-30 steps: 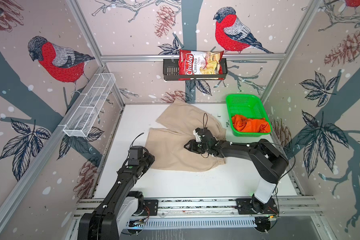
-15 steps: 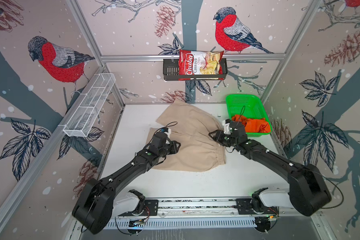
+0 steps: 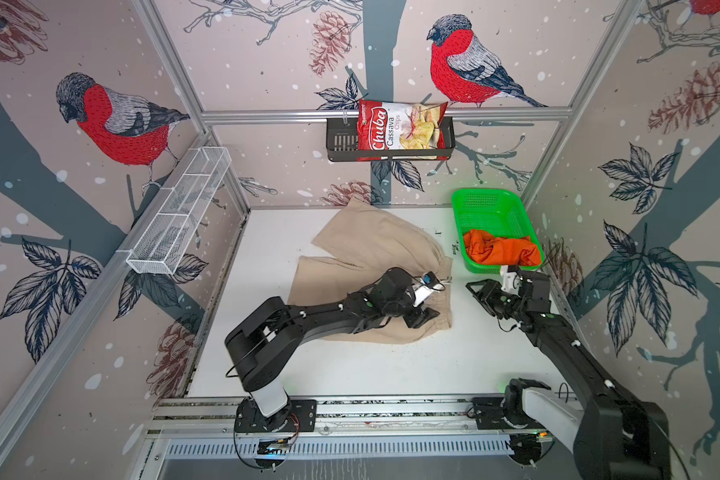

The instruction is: Fold and stack the shorts

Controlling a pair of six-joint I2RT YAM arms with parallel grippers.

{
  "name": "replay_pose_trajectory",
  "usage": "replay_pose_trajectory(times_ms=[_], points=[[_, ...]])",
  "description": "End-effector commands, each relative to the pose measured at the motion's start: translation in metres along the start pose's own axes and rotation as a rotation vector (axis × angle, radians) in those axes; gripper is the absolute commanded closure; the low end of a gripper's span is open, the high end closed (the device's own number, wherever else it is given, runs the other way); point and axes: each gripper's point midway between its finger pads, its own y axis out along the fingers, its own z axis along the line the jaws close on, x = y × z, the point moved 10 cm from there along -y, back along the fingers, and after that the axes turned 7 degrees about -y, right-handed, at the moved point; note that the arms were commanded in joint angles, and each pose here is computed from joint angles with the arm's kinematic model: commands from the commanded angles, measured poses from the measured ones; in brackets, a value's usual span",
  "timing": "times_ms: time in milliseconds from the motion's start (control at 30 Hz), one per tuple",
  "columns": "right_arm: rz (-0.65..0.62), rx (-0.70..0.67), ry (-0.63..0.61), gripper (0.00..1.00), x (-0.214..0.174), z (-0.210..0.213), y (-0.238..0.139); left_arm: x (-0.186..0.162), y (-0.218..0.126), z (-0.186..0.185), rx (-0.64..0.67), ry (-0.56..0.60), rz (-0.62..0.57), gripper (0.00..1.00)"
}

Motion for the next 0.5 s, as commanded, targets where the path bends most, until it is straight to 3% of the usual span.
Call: replay_pose_trajectory(times_ms=[0,300,467], points=[[0.027,0.071,0.064,0.49,-0.009,-0.01,-0.004,-0.004,0.023,-0.009,-0.044,0.194,0.065,0.36],[0.047,0.054,0.109,0.47,-0.022,-0.023,-0.004,-0.028,0.055,-0.002,-0.011,0.259,0.17,0.31],[0.067,0.045,0.133,0.47,-0.025,-0.027,-0.002,-0.04,0.065,-0.003,-0.02,0.274,0.205,0.34]])
